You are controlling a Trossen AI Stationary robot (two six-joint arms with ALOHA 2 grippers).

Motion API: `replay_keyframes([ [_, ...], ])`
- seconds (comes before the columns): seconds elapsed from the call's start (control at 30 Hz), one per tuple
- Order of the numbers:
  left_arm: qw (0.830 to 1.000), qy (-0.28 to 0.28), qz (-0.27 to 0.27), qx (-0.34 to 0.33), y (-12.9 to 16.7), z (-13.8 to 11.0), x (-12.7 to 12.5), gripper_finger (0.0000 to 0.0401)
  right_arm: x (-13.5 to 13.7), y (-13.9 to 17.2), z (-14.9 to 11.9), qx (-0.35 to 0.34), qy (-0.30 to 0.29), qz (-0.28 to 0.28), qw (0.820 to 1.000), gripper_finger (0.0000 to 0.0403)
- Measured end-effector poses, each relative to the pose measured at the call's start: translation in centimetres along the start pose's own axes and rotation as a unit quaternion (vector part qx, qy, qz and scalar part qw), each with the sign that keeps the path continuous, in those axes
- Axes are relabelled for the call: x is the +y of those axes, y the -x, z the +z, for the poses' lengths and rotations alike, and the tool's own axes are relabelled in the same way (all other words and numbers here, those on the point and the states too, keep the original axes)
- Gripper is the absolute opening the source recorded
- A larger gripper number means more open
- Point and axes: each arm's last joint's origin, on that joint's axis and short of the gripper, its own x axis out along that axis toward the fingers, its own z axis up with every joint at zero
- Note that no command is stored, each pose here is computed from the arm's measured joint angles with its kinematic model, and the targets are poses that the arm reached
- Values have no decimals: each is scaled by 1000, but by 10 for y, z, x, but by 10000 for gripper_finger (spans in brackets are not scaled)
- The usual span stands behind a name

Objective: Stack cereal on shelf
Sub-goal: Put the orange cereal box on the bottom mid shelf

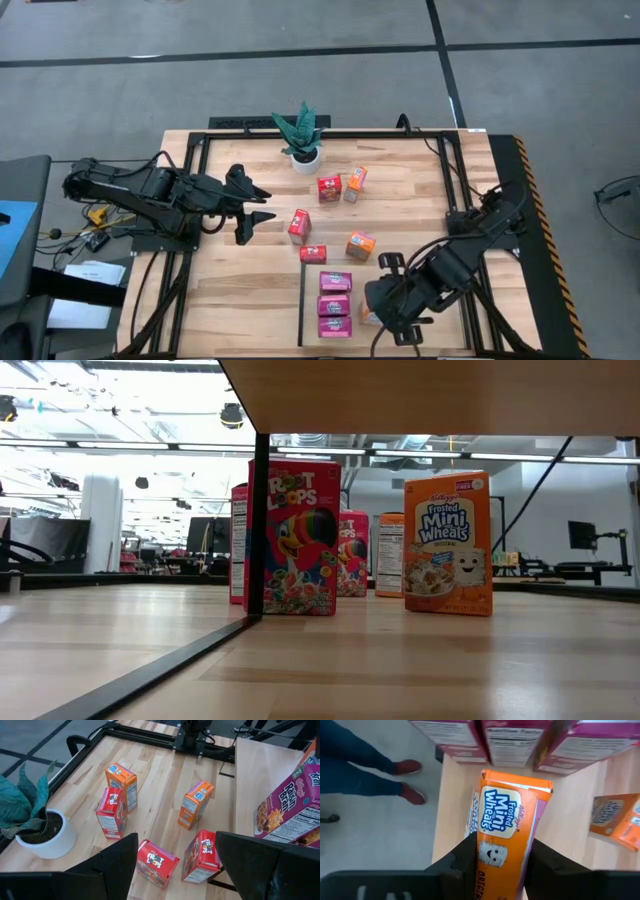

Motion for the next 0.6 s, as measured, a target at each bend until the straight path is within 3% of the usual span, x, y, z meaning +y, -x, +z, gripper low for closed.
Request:
replay_keyframes([
  [0.2, 1000, -1, 0, 1, 0, 0, 0, 255, 3, 0, -1, -2, 6, 2, 1000, 143],
  [0.6, 1000, -2, 1, 3, 0, -1, 0, 255, 6, 0, -3, -10, 5, -2, 1000, 222],
])
